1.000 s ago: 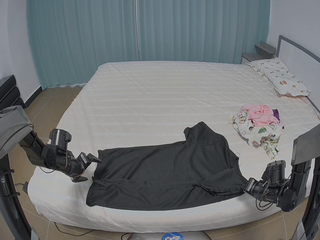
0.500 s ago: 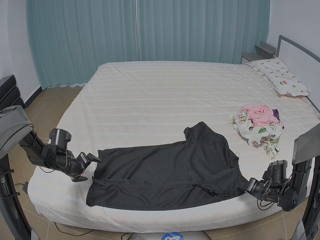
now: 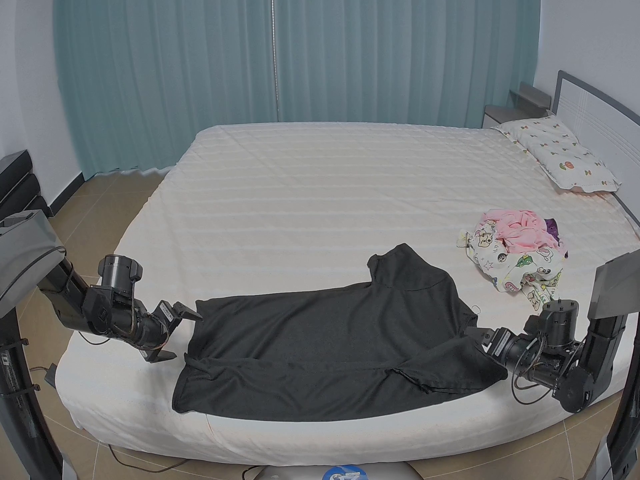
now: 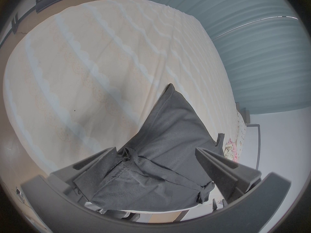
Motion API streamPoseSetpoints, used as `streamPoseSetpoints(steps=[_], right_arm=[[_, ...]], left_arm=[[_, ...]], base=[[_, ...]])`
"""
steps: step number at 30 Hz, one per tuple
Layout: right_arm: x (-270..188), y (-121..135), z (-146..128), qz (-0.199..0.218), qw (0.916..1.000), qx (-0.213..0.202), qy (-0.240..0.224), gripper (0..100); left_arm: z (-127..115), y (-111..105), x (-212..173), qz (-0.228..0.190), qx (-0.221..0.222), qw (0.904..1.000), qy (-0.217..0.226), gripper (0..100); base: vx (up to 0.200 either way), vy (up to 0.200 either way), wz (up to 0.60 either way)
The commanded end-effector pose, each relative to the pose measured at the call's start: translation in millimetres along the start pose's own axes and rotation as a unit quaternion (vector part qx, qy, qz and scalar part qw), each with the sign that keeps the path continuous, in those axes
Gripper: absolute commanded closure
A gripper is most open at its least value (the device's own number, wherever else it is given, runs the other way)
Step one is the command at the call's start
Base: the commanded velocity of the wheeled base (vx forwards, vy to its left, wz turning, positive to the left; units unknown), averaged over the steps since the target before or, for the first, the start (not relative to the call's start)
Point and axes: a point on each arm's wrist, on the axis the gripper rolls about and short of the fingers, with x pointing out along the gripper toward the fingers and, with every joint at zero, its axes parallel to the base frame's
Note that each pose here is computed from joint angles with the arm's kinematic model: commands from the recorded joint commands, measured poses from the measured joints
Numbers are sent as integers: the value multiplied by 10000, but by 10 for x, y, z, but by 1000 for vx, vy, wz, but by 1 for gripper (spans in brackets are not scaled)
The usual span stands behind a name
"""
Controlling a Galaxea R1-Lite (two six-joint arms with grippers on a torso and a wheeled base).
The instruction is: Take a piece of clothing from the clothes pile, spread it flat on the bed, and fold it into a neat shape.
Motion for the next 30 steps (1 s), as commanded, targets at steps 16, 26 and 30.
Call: streamPoseSetpoints(steps=[16, 26, 30], right_arm=[[784, 364, 329, 420, 9990, -61, -145, 0], [943, 105, 233, 405, 9984, 398, 0, 0], [939, 93, 250, 441, 9982, 401, 21, 0]], left_arm=[[14, -14, 6, 83, -96, 9998, -159, 0], [24, -22, 13, 73, -83, 9998, -169, 0], [30, -28, 13, 67, -78, 9998, -184, 0]], base=[[38, 0, 0], [0, 0, 0], [0, 0, 0]])
